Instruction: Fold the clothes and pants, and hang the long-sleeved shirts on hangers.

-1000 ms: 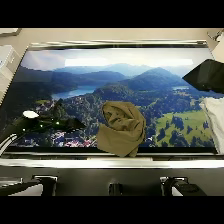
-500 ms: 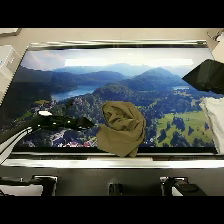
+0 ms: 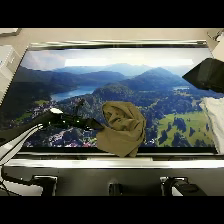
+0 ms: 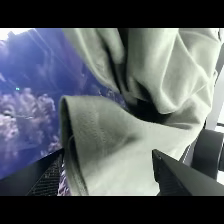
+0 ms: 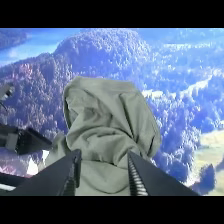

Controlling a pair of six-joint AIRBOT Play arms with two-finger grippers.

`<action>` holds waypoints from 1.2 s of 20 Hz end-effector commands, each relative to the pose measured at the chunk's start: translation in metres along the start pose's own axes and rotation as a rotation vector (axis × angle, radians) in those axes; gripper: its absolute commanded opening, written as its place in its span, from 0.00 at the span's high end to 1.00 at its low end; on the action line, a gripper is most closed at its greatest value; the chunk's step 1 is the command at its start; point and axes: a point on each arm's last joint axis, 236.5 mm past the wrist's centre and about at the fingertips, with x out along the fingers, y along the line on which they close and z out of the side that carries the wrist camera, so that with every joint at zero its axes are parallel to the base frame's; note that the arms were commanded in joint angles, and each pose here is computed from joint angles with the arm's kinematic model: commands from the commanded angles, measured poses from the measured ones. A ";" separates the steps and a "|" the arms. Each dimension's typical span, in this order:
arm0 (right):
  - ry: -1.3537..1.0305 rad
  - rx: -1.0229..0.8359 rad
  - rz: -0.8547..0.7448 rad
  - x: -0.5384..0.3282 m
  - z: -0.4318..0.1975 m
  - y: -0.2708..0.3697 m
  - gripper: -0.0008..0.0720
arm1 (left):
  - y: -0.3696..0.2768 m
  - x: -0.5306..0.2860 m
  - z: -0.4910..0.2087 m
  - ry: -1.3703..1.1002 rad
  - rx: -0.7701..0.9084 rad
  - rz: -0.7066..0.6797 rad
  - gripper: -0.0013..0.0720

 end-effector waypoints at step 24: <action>0.652 0.276 0.227 0.255 -0.160 -0.133 0.44 | -0.020 0.010 0.006 0.022 -0.049 -0.017 0.95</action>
